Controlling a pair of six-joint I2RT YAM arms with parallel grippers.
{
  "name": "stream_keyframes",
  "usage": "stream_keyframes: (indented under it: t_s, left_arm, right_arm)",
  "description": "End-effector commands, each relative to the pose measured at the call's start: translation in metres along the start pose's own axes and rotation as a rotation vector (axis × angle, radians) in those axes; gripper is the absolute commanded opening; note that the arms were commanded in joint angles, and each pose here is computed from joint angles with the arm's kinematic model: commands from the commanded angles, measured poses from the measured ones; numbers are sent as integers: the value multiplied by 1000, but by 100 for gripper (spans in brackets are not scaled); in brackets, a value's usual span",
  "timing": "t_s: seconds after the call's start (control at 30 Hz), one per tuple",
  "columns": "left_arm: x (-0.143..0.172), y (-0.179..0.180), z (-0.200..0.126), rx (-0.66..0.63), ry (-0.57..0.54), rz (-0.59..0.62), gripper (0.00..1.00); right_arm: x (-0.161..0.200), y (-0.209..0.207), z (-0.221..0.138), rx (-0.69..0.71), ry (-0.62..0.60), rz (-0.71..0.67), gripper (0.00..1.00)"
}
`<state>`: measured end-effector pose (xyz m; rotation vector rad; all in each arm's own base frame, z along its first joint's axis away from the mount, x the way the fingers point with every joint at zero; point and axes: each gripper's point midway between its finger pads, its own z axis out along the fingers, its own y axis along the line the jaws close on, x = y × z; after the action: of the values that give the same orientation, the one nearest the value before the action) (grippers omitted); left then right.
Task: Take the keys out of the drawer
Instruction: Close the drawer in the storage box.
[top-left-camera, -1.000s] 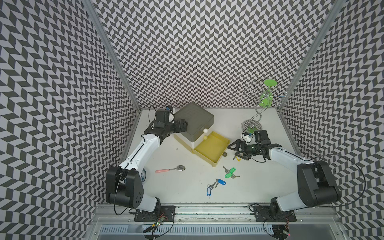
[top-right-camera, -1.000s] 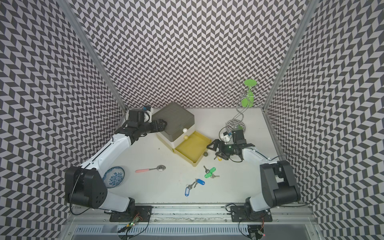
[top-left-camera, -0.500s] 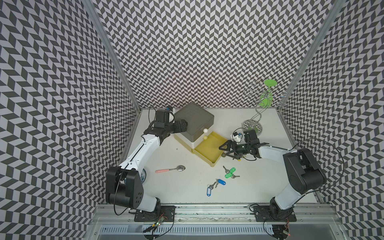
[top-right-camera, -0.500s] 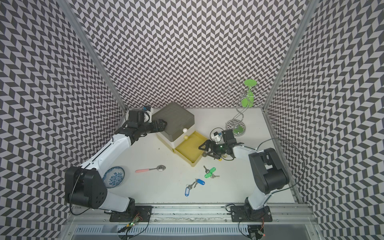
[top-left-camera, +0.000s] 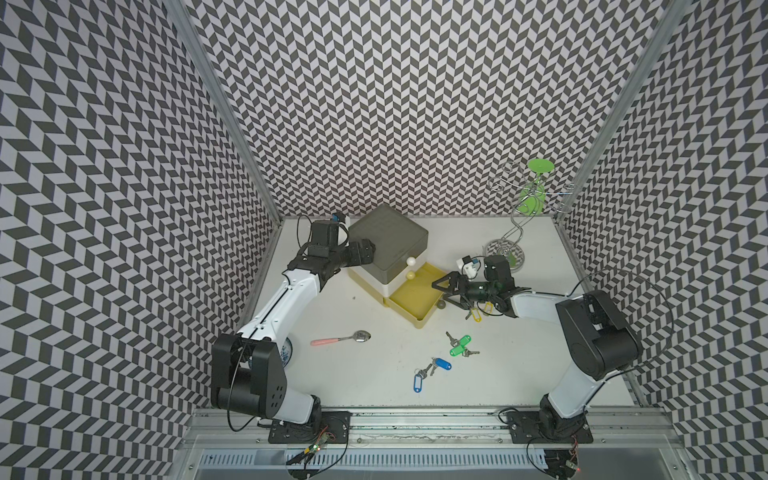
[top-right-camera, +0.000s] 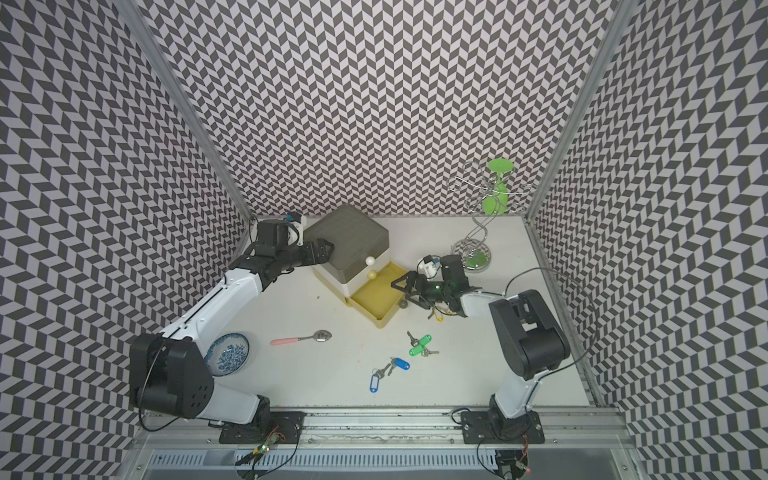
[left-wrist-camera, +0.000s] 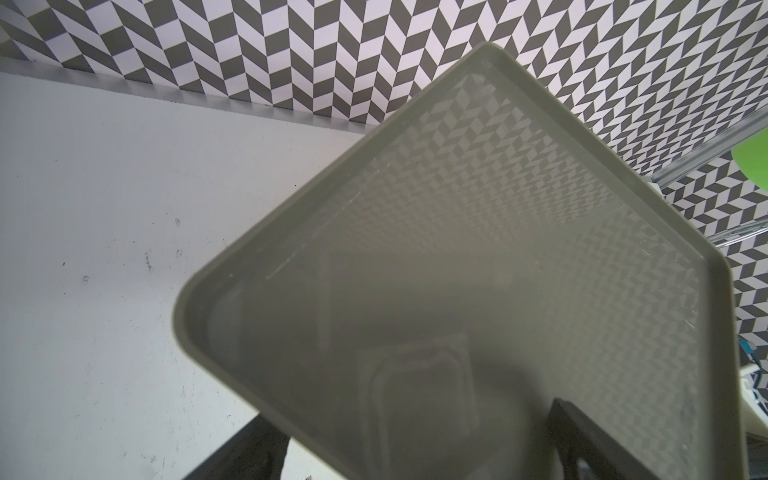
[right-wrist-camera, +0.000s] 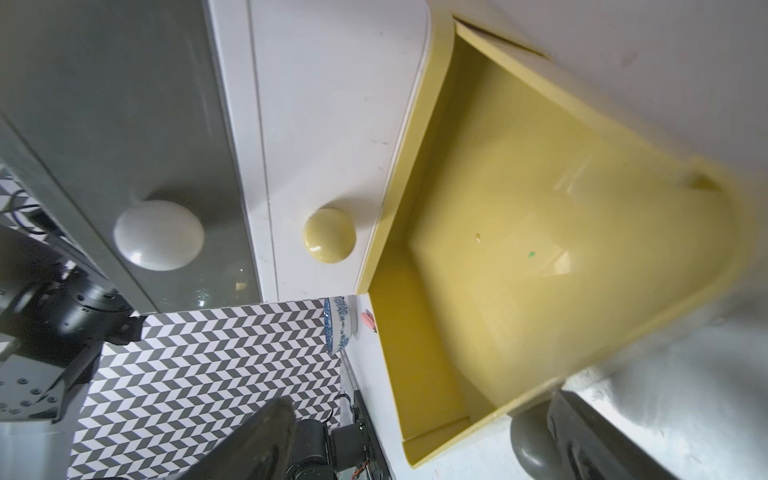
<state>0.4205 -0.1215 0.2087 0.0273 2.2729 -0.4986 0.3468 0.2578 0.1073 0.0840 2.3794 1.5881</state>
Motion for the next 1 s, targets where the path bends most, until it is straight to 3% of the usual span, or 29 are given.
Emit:
stream_keyframes:
  t_s: [0.0,0.43,0.8,0.97]
  left_arm:
    - [90,14,20,-30,301,34,100]
    - [95,14,24,-31,318,33,100]
    - [100,17,28,-37,335,33,100]
    - [101,18,31,-40,344,32,100]
  right_arm:
    - [-10,20,4,-109,-43,-66,100]
    - [-13,22,20,-214,-43,-65,100]
    - [-17,37,30,-441,-92,-35,99]
    - [-16,33,49,-429,-74,-51,99]
